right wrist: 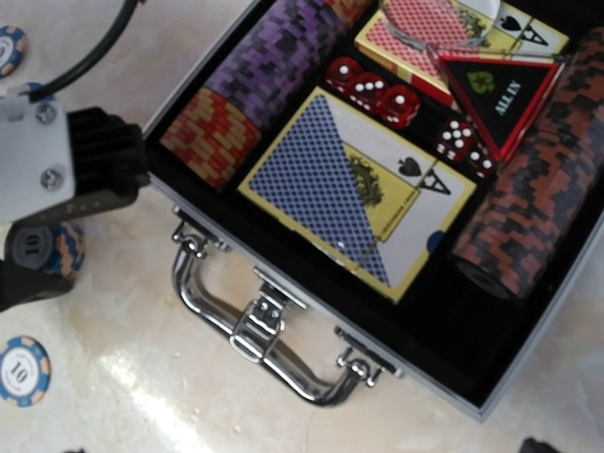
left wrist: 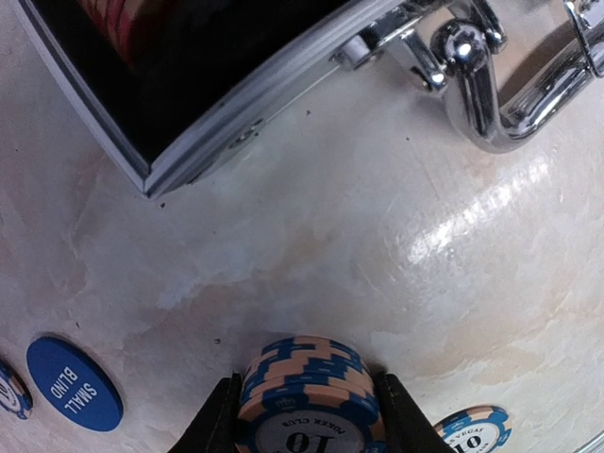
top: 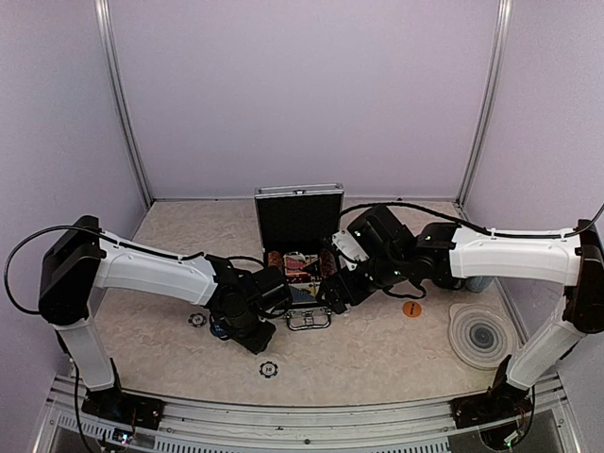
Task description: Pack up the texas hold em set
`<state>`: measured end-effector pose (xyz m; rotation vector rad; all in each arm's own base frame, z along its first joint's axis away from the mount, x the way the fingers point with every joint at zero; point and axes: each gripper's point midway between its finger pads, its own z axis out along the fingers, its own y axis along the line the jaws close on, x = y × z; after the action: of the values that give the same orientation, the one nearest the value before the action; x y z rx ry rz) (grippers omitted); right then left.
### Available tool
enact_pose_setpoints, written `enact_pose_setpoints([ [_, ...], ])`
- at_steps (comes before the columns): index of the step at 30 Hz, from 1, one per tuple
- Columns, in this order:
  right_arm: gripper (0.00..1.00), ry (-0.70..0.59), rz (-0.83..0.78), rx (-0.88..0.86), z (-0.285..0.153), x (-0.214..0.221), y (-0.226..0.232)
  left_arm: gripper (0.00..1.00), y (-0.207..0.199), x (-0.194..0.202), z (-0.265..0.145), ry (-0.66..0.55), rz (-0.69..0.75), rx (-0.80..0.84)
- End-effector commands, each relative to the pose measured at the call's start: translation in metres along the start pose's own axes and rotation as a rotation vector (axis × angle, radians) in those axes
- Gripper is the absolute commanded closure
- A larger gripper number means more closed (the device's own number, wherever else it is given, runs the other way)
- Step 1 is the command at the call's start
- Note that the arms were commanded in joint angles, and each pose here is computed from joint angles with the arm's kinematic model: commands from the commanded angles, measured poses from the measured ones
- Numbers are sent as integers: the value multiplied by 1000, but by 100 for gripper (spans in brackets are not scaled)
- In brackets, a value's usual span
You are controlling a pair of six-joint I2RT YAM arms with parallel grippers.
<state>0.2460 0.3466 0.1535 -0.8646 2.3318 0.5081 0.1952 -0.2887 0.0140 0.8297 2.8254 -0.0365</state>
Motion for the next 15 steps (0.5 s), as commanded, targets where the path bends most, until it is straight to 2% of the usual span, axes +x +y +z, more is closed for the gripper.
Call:
enact_pose_setpoints([
  [1, 1, -51, -5, 10, -14, -17, -2, 97, 2, 12, 9, 45, -3, 3],
  [2, 1, -52, -5, 10, -14, -17, -2, 100, 3, 10, 8, 39, -5, 1],
  [10, 1, -33, 26, -19, -5, -12, -1, 100, 3, -15, -14, -60, -2, -11],
  [15, 1, -10, 99, -108, 8, -3, 5, 100, 2, -30, -32, -129, 9, -16],
])
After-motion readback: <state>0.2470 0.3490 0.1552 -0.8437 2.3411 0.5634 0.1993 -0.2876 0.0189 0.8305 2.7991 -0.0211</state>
